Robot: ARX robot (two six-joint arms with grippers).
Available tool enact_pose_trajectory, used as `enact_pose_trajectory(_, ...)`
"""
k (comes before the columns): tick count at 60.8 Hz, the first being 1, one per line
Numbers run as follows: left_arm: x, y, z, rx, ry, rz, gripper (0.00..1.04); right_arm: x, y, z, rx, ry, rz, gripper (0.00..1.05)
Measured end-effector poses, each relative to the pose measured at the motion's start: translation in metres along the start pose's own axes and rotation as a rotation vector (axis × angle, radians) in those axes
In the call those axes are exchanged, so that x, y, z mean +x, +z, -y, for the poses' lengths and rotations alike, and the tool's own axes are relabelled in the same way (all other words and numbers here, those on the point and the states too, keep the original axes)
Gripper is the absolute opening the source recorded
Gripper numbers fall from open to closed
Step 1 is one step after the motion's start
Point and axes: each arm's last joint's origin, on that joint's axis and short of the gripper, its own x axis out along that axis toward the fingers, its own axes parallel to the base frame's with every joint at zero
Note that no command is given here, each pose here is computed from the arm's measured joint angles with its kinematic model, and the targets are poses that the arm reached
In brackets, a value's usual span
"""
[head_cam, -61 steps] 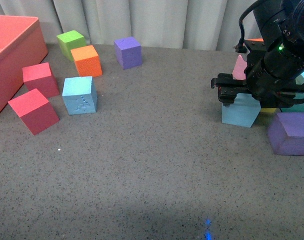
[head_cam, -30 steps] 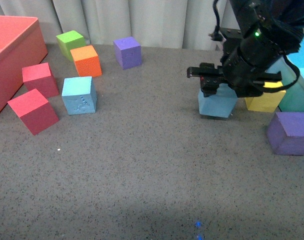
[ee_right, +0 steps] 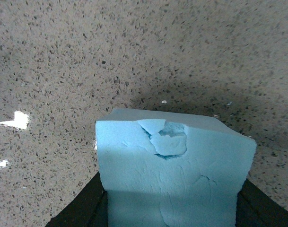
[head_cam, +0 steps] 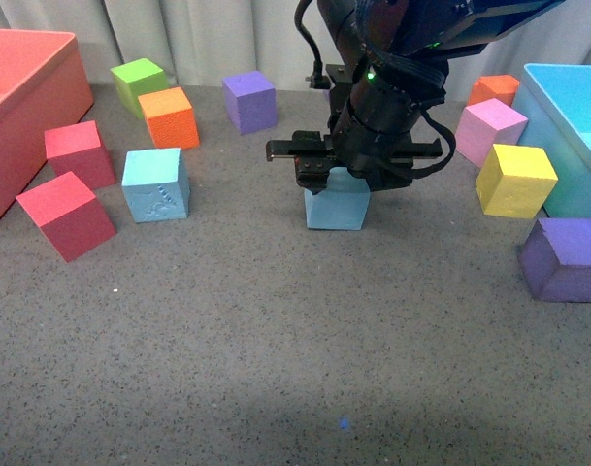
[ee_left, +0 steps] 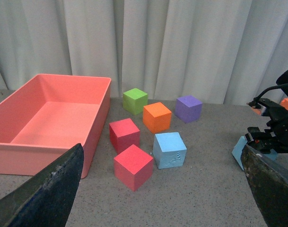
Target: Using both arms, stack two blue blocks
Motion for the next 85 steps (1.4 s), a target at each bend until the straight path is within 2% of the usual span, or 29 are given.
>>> enact_pose_trajectory(29, 0.0, 0.0, 0.0, 0.0, 0.0, 0.0, 0.98, 0.006, 0.005, -0.017, -0.015, 0.009, 0.0, 0.48)
enact_pose_trajectory(38, 0.0, 0.0, 0.0, 0.0, 0.0, 0.0, 0.98, 0.006, 0.006, -0.017, -0.01, 0.012, 0.001, 0.73)
enact_pose_trajectory(46, 0.0, 0.0, 0.0, 0.0, 0.0, 0.0, 0.98, 0.007, 0.006, -0.017, -0.006, 0.021, 0.01, 0.93)
enact_pose_trajectory(49, 0.0, 0.0, 0.0, 0.0, 0.0, 0.0, 0.98, 0.007, 0.005, -0.017, -0.001, 0.023, 0.01, 0.97)
enact_pose_trajectory(64, 0.0, 0.0, 0.0, 0.0, 0.0, 0.0, 0.98, 0.0, 0.001, -0.015, -0.002, 0.046, 0.042, 0.95)
enact_pose_trajectory(81, 0.0, 0.0, 0.0, 0.0, 0.0, 0.0, 0.98, -0.047, 0.01, -0.017, -0.04, 0.091, 0.221, 0.95)
enact_pose_trajectory(82, 0.0, 0.0, 0.0, 0.0, 0.0, 0.0, 0.98, -0.048, 0.011, -0.017, -0.047, 0.077, 0.24, 0.95)
enact_pose_trajectory(85, 0.0, 0.0, 0.0, 0.0, 0.0, 0.0, 0.98, -0.049, 0.009, -0.013, -0.076, -0.038, 0.444, 0.87)
